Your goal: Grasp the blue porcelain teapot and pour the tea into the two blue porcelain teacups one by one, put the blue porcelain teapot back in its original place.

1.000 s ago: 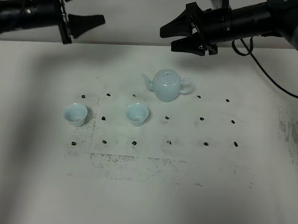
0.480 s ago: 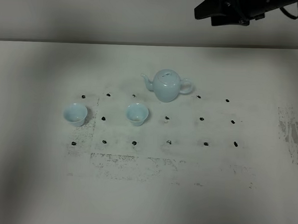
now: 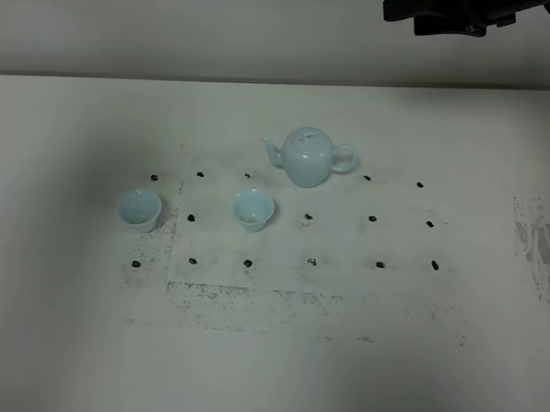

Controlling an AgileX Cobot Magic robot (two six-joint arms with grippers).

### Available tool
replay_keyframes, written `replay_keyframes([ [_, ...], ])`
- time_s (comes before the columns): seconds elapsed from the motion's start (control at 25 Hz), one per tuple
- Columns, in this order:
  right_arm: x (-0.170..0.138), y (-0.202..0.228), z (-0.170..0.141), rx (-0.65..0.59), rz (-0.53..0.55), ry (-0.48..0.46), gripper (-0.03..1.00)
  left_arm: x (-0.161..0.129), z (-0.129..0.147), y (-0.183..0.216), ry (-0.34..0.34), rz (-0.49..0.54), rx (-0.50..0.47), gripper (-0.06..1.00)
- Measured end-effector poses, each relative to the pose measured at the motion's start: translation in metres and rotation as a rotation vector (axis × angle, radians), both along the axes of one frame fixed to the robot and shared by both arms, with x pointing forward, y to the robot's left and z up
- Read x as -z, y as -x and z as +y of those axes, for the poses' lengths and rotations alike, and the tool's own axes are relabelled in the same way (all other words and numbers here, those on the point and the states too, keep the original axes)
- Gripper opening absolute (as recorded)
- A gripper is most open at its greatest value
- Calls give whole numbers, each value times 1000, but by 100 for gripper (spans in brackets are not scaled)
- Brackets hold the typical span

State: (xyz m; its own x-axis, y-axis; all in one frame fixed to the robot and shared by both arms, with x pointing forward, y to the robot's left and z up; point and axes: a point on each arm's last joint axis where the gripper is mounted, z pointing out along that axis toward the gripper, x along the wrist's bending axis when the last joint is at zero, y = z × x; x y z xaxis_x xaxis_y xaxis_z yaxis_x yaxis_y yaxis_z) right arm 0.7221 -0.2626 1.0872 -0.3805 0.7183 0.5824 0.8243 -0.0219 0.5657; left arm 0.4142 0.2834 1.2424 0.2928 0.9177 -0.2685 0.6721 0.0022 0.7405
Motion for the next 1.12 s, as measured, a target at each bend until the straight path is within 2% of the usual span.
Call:
replay_keyframes([
  [0.28, 0, 0, 0, 0, 0, 0, 59, 35, -12, 57, -147, 17, 50, 61],
  [0.48, 0, 0, 0, 0, 0, -1, 59, 69, -5, 91, -238, 70, -9, 61],
  [0.6, 0, 0, 0, 0, 0, -1, 59, 94, 3, 110, -284, 56, -60, 61],
  [0.68, 0, 0, 0, 0, 1, -1, 59, 109, 5, 122, -288, 23, -74, 61],
  [0.92, 0, 0, 0, 0, 2, -2, 59, 174, 6, 147, -288, 47, -76, 61],
  [1.12, 0, 0, 0, 0, 2, -2, 59, 206, 7, 161, -282, 7, -84, 61],
])
